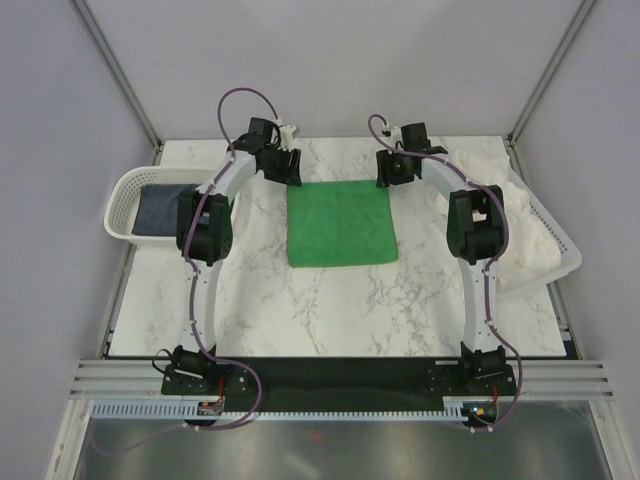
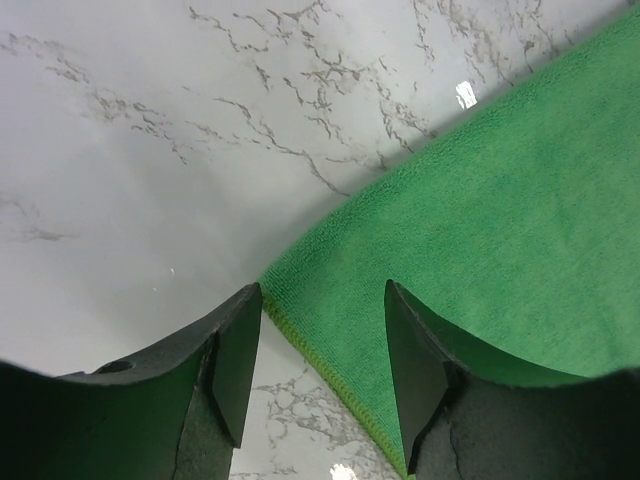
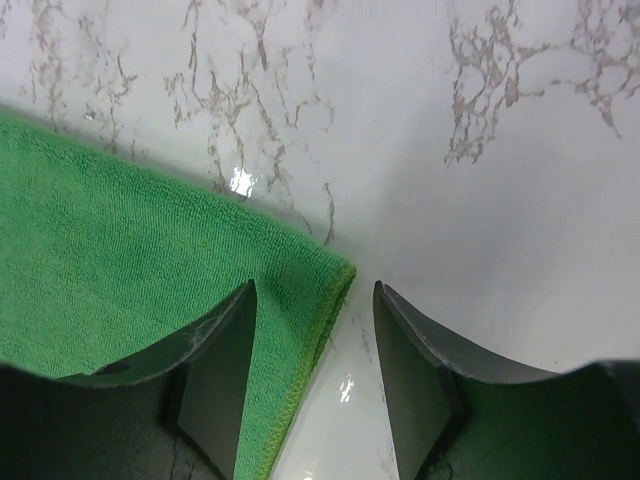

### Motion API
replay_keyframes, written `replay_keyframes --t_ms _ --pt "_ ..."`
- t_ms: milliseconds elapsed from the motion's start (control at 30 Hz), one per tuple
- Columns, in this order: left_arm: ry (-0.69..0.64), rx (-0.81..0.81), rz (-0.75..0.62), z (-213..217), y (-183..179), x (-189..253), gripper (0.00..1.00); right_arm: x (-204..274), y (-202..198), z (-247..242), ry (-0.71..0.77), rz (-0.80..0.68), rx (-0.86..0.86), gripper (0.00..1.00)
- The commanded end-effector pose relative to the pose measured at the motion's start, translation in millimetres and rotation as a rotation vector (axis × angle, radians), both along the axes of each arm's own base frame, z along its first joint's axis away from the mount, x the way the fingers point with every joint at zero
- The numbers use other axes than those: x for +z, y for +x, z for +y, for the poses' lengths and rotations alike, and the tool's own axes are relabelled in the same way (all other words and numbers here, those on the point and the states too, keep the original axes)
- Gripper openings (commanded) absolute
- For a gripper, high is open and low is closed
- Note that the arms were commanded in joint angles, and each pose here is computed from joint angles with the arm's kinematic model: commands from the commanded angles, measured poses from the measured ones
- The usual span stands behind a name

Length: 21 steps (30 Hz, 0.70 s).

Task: Fold and stack the towels
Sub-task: Fold the towel

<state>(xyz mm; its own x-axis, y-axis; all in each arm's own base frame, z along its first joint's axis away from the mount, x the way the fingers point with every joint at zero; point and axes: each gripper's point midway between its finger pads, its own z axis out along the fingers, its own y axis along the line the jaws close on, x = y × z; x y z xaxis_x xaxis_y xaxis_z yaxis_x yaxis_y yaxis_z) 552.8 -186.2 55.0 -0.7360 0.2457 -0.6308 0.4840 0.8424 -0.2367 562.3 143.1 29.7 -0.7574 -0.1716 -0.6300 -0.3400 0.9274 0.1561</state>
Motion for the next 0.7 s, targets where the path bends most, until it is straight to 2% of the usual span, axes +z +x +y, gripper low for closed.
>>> replay_keyframes --t_ms 0,167,267,500,667 --pt "0.001 -0.036 -0.084 8 19 14 0.60 8 15 -1 0.039 -0.040 0.036 0.58" --pt "-0.041 -0.087 -0.091 4 19 19 0.61 3 16 4 0.090 -0.031 0.084 0.55" --pt "-0.014 -0.068 -0.083 9 19 14 0.60 1 13 9 0.107 -0.026 0.112 0.49" --pt "-0.035 -0.091 -0.043 7 12 8 0.59 2 19 6 0.090 -0.042 0.104 0.48" --pt "-0.045 -0.133 -0.007 4 6 5 0.57 0 19 15 0.130 -0.039 0.138 0.42"
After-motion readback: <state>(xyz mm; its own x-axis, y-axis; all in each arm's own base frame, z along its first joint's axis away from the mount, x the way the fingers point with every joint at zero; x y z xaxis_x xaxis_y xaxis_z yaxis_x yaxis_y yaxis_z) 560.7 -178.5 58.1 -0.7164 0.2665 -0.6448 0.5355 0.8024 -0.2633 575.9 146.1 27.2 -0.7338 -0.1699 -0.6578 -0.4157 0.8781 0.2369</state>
